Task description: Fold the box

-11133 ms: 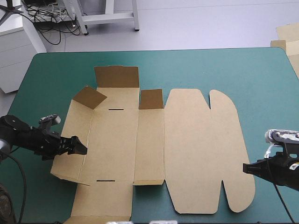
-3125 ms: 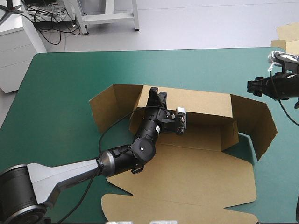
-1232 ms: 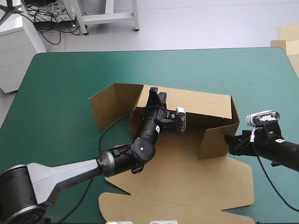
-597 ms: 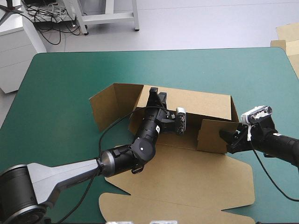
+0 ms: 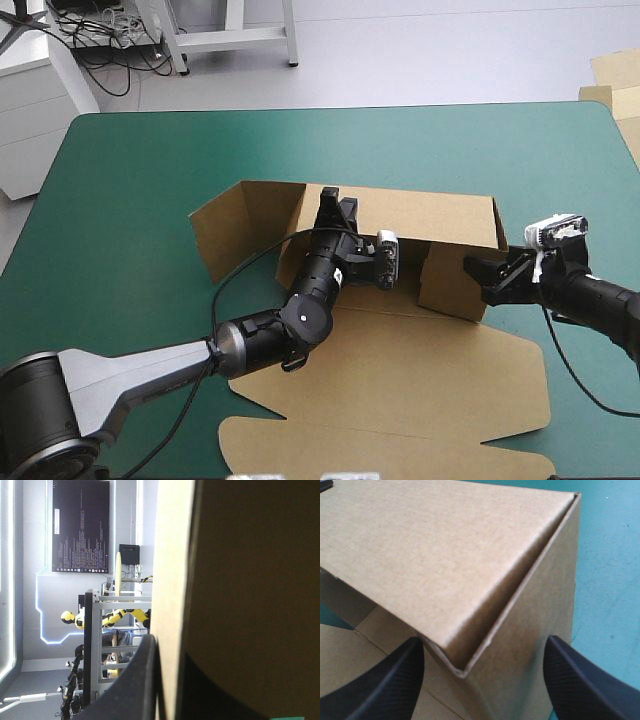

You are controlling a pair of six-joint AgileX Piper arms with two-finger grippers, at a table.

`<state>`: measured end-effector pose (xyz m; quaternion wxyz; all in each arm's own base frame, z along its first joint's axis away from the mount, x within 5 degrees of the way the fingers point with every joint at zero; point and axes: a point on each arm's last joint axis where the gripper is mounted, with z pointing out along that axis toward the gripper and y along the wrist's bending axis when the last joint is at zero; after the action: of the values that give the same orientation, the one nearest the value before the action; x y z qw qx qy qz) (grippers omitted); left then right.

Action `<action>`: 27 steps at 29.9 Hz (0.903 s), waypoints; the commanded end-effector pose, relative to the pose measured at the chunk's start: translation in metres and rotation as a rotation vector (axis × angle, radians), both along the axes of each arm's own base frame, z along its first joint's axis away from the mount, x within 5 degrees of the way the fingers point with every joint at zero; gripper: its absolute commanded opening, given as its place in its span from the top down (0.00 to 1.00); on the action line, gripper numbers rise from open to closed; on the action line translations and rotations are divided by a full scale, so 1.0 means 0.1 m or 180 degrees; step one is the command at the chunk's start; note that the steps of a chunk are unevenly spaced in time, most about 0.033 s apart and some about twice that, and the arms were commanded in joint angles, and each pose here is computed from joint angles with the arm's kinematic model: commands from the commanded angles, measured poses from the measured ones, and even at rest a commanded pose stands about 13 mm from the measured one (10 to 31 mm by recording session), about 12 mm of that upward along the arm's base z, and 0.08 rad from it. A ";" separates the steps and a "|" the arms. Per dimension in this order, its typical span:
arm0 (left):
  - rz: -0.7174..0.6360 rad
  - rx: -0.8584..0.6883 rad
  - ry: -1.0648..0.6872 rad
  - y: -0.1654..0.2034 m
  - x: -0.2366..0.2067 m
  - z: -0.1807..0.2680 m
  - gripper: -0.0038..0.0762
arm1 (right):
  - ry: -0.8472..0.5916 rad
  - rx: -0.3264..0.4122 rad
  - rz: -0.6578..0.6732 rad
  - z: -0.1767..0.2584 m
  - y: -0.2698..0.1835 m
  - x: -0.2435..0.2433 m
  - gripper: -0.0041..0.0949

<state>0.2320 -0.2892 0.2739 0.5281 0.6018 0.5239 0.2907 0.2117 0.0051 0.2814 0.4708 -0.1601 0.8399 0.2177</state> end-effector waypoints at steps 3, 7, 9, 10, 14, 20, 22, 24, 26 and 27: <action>-0.0010 -0.0146 0.0006 0.03 -0.01 0.08 0.96 | -0.0196 0.0249 -0.0174 0.17 -0.01 0.05 0.33; -0.0010 -0.0146 0.0006 0.03 -0.01 0.08 0.96 | -0.0173 0.0250 -0.0134 0.16 0.00 0.05 0.33; -0.0013 -0.0143 0.0001 0.03 -0.01 0.09 0.96 | -0.0107 0.0235 -0.0138 0.11 -0.02 0.09 0.33; -0.0019 -0.0137 -0.0009 0.03 -0.01 0.09 0.96 | -0.0083 0.0221 -0.0125 0.08 -0.02 0.12 0.33; -0.0010 -0.0108 -0.0076 0.04 -0.01 0.10 0.96 | -0.0084 0.0063 -0.0007 -0.03 -0.05 0.19 0.33; -0.0014 -0.0134 -0.0074 0.03 -0.01 0.10 0.96 | -0.0075 -0.0086 -0.0075 -0.11 -0.10 0.27 0.48; 0.0001 -0.0188 -0.0053 0.03 -0.01 0.10 0.96 | -0.0118 -0.0155 -0.0030 -0.12 -0.10 0.27 0.57; 0.0001 -0.0188 -0.0053 0.03 -0.01 0.10 0.96 | -0.0146 -0.0197 -0.0003 -0.12 -0.10 0.27 0.72; -0.0006 -0.0188 -0.0049 0.03 -0.01 0.10 0.96 | -0.0173 -0.0239 0.0014 -0.12 -0.10 0.27 0.84; -0.0010 -0.0188 -0.0047 0.03 -0.01 0.10 0.96 | -0.0174 -0.0251 0.0019 -0.12 -0.10 0.27 0.90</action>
<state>0.2316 -0.2894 0.2740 0.5312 0.5969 0.5294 0.2852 0.2355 -0.0022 0.2617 0.4681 -0.1859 0.8406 0.1994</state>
